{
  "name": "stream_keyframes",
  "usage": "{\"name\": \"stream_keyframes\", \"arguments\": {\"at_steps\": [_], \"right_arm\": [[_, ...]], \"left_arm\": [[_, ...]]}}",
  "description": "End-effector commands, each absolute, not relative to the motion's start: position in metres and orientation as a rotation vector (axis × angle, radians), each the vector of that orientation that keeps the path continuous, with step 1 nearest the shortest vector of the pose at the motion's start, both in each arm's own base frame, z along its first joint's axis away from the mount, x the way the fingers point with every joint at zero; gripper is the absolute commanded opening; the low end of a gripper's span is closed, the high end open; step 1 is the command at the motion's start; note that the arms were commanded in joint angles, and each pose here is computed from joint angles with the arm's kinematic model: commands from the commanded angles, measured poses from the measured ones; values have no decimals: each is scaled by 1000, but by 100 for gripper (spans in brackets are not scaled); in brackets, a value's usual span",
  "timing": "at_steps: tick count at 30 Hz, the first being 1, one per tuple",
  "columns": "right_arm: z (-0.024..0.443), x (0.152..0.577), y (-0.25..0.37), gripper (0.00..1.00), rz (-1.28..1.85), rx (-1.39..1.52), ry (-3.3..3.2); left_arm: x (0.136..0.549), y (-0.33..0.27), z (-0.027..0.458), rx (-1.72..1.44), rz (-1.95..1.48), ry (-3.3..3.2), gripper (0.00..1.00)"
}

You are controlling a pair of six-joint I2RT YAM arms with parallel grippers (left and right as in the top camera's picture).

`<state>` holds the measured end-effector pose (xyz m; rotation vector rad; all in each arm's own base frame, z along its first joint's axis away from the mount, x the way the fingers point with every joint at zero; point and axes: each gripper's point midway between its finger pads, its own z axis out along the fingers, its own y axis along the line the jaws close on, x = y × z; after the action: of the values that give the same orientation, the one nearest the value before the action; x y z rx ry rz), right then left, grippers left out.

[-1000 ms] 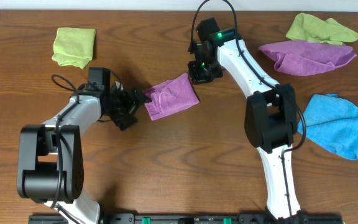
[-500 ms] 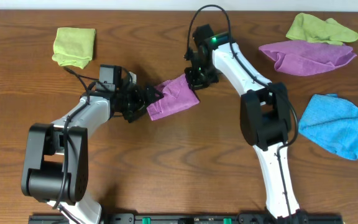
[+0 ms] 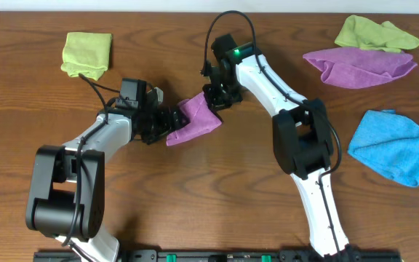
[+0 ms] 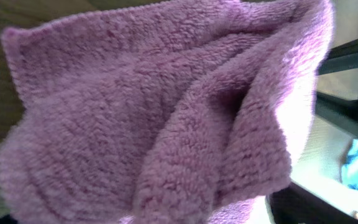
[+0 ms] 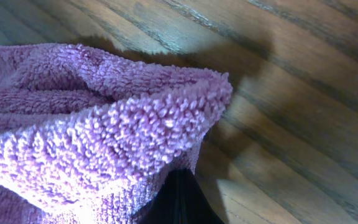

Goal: Fold the cloth
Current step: 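Carry the folded cloth with the left gripper onto the lime-green cloth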

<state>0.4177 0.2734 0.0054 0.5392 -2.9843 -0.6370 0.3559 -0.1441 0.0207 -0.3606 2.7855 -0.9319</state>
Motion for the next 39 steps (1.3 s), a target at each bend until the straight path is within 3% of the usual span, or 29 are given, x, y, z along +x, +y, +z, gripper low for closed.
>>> {"name": "stream_keyframes", "arguments": {"at_steps": [1,5,6,15,23,30,39], "right_arm": [[-3,410,276,2,-647,518,-2948],[-3,409,275,2,-642,514,-2942],[-3,408,275,2,-640,512,-2940],[35,436,231,2,-555,425,-3031],[75,450,202,1,-509,366,-3106],[76,443,203,1,-498,367,-3083],[76,441,203,2,-494,366,-3076]], "left_arm": [[350,-134,10,-348,-827,2815,71],[349,-130,8,-363,-791,2826,12],[349,-130,8,-368,-792,2825,6],[380,-126,29,-460,-907,2693,5],[486,-94,152,-578,-1180,2207,6],[542,-3,240,-695,-1033,1880,6],[543,91,234,-801,-764,1805,5]]}}
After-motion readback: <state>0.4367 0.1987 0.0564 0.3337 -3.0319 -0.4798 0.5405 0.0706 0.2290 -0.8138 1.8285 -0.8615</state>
